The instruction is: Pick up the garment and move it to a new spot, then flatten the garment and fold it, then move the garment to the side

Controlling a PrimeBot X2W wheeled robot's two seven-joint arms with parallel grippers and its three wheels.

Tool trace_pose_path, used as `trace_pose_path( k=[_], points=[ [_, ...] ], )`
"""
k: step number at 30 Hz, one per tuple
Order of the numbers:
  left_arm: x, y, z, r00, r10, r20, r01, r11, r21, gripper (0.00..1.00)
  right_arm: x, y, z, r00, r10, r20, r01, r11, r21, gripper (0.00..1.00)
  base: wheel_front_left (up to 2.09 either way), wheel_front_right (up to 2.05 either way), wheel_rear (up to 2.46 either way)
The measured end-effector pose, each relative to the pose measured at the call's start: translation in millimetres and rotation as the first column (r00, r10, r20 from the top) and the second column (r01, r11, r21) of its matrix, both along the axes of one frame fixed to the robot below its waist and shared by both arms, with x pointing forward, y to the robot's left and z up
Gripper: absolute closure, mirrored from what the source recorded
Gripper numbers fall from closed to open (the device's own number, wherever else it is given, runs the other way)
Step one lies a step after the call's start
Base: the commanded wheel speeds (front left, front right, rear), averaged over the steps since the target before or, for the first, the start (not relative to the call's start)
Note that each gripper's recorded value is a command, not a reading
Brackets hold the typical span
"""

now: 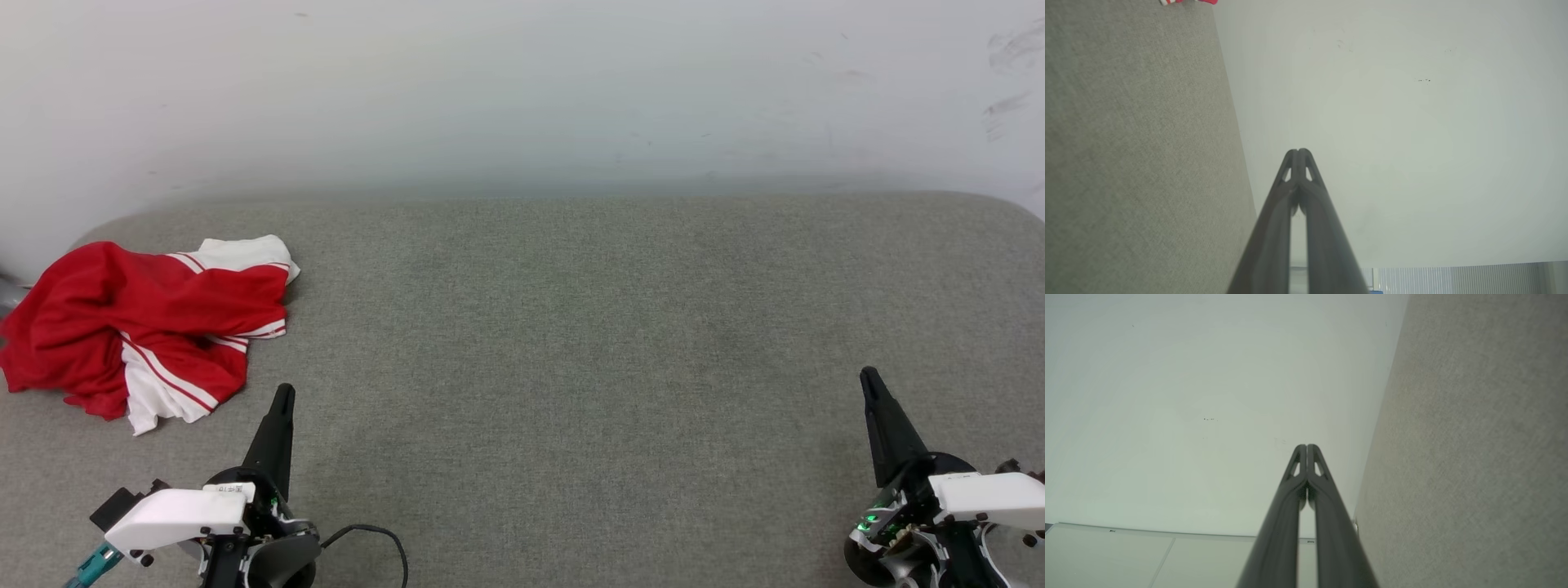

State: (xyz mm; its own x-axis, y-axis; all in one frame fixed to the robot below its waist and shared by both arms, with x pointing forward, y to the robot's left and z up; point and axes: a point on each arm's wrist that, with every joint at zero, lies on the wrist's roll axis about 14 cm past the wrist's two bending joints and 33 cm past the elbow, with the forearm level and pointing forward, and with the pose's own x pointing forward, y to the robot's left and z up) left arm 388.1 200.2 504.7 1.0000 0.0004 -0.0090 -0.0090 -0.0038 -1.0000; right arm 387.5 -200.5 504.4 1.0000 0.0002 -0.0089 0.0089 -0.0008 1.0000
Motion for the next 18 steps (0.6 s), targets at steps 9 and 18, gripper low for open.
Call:
trace_pose_path(
  k=[9,18],
  points=[
    [0.0,0.0,0.0,1.0,0.0,0.0,0.0,1.0,0.0,1.0,0.0,0.0,0.0,1.0,0.0,0.0,0.0,1.0,0.0,1.0,0.0,0.0,0.0],
    [0.0,0.0,0.0,1.0,0.0,0.0,0.0,1.0,0.0,1.0,0.0,0.0,0.0,1.0,0.0,0.0,0.0,1.0,0.0,1.0,0.0,0.0,0.0]
  ],
)
